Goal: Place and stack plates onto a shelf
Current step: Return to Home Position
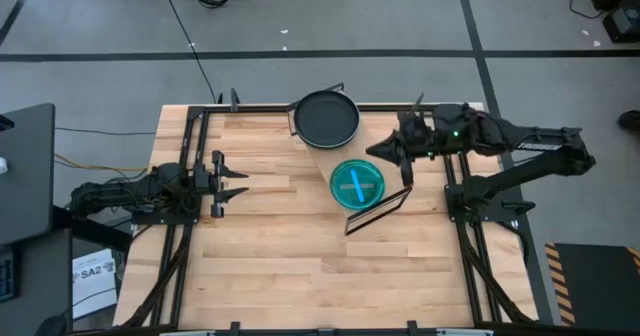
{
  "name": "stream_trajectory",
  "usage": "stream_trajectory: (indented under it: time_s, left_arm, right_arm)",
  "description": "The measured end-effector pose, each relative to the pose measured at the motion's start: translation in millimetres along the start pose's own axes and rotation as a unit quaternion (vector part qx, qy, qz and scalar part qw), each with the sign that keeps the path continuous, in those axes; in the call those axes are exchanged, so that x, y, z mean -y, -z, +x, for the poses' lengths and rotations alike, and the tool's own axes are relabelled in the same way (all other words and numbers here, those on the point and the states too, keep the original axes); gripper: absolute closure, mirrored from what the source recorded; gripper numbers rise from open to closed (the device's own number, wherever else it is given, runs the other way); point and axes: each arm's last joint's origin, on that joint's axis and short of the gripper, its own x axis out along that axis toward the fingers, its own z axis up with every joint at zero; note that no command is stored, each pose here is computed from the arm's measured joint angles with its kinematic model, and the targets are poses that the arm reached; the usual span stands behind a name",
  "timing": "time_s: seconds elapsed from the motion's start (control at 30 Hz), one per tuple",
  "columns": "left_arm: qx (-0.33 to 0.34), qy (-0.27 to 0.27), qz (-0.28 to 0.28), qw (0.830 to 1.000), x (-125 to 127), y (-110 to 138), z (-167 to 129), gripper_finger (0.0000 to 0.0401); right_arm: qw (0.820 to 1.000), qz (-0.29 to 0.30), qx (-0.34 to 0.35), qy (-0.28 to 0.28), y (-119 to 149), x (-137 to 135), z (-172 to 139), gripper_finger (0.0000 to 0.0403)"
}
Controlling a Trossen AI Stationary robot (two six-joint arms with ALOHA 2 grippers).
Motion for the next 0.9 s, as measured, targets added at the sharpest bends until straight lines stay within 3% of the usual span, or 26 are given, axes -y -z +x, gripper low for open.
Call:
stream_trajectory:
  time_s: [0.3, 0.53, 0.9]
  left_arm:
    - [0.000, 0.000, 0.000, 1.000, 0.0, 0.0, 0.0, 0.0241]
    - [0.000, 0.000, 0.000, 1.000, 0.0, 0.0, 0.0, 0.0241]
    - [0.000, 0.000, 0.000, 1.000, 0.0, 0.0, 0.0, 0.0241]
  right_arm:
    - [0.997, -0.067, 0.015, -0.018, 1.9, -5.3, -31.8, 0.0394]
    - [0.998, -0.062, 0.017, -0.019, 43.2, 6.3, -42.7, 0.0393]
    - [0.994, -0.040, 0.106, -0.004, 100.9, 26.4, -76.8, 0.0392]
